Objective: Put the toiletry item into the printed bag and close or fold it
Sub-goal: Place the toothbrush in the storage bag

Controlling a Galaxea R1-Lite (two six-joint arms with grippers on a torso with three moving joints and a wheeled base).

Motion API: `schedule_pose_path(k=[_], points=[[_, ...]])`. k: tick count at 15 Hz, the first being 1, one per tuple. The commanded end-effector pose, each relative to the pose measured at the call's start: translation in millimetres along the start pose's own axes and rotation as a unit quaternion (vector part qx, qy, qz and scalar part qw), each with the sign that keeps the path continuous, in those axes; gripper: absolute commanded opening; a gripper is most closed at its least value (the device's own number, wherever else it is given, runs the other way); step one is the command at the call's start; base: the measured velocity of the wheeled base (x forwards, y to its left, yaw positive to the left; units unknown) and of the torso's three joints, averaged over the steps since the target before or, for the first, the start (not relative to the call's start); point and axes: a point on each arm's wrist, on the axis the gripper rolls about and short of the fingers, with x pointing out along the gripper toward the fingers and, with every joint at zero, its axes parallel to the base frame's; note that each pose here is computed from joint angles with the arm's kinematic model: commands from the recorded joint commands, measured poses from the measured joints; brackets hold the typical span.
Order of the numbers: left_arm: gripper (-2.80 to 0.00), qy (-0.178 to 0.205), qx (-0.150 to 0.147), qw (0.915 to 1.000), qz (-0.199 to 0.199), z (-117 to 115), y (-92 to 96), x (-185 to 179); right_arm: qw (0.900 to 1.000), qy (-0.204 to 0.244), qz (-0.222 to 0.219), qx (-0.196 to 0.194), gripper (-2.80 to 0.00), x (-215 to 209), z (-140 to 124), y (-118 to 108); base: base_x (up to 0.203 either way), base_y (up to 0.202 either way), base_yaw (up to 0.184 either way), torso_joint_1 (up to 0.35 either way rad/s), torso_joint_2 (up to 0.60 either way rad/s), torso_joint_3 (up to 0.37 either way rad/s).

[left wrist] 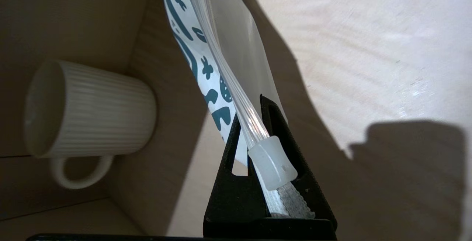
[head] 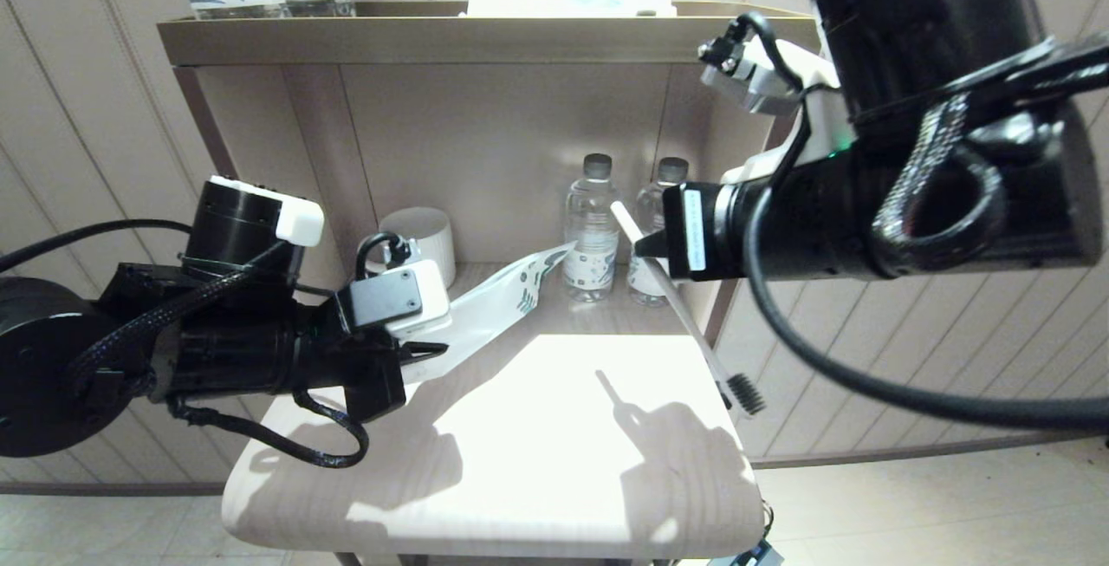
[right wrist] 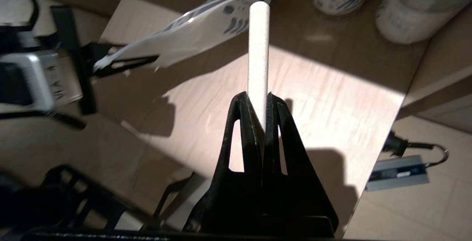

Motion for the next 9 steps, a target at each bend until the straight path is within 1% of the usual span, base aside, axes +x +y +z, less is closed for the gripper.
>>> schedule_pose_path(k=[1,2,3,4,5,7,9], points=[[-2.80,0.025,0.057,0.9979,0.016,7.5,-5.8,5.5,0.995,0.081,0.048,0.015,-2.80,-21.6,6.2,-3.8,0.000,0.000,0.000,0.000,0.00,0.000],[-2.80,0.036,0.073,0.9962,0.031,13.7,-7.2,5.9,0.990,0.118,0.076,0.032,-2.80,-21.6,11.0,-8.2,0.000,0.000,0.000,0.000,0.00,0.000],[-2.80,0.039,0.085,0.9947,0.044,20.6,-6.8,5.3,0.983,0.155,0.091,0.045,-2.80,-15.6,13.1,-11.4,0.000,0.000,0.000,0.000,0.00,0.000],[-2.80,0.039,0.098,0.9933,0.046,24.4,-8.4,5.5,0.970,0.207,0.112,0.061,-2.80,-3.5,10.1,-15.5,0.000,0.000,0.000,0.000,0.00,0.000],[-2.80,0.037,0.112,0.9918,0.048,26.1,-9.0,5.8,0.959,0.243,0.128,0.075,-2.80,8.6,6.1,-18.9,0.000,0.000,0.000,0.000,0.00,0.000],[-2.80,0.013,0.121,0.9900,0.071,30.6,-9.7,14.7,0.946,0.286,0.122,0.086,-2.80,27.0,-2.0,-23.5,0.000,0.000,0.000,0.000,0.00,0.000],[-2.80,-0.014,0.130,0.9856,0.107,30.9,-9.7,31.5,0.942,0.300,0.124,0.085,-2.80,30.9,-4.7,-25.6,0.000,0.000,0.000,0.000,0.00,0.000]])
